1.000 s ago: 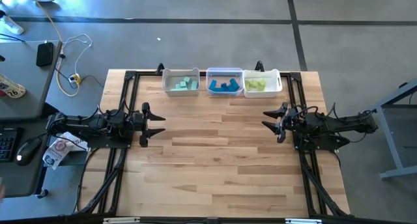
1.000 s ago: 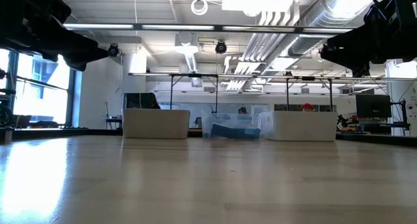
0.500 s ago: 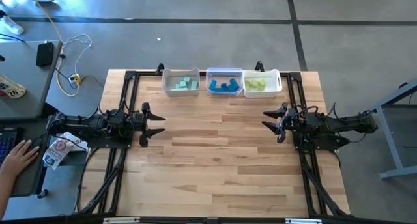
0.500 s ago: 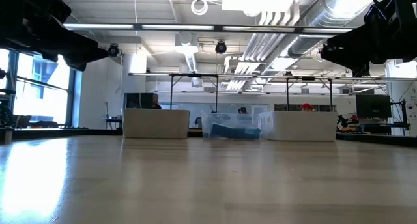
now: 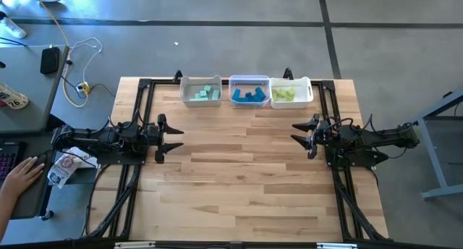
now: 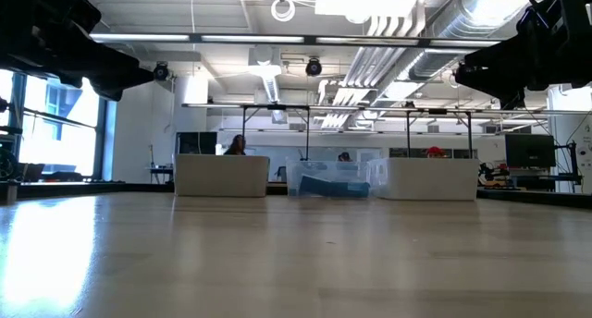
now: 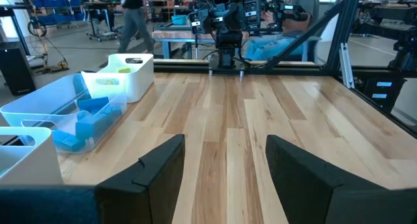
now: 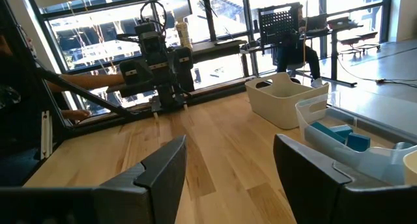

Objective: Sort & place blocks by color
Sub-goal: Return to Home Position

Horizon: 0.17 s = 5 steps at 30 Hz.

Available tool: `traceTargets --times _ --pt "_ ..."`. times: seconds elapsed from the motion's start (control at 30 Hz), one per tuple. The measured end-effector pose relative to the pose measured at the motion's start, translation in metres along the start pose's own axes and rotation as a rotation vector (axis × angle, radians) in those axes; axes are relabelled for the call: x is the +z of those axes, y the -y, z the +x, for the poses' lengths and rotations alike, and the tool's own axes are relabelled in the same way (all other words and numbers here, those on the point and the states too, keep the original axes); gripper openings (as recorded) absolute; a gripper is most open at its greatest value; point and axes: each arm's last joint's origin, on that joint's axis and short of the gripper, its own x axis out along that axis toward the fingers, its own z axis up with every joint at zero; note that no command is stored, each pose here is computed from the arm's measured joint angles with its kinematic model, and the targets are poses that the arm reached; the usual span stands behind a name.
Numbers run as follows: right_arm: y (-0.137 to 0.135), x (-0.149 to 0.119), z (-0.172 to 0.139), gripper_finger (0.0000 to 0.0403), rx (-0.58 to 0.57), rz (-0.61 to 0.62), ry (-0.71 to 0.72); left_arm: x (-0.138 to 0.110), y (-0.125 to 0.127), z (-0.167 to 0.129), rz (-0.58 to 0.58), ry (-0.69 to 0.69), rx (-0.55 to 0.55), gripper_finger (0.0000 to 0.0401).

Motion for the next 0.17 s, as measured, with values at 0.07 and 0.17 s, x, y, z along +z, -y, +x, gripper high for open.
traceTargets --times 0.07,0.17 --pt "0.0000 0.0000 0.0000 0.0216 0.000 0.000 0.000 0.0000 0.0000 0.0000 0.001 0.000 0.000 0.0202" --pt "0.0000 0.0000 0.0000 0.0216 0.000 0.000 0.000 0.0000 0.0000 0.0000 0.000 0.000 0.001 0.0202"
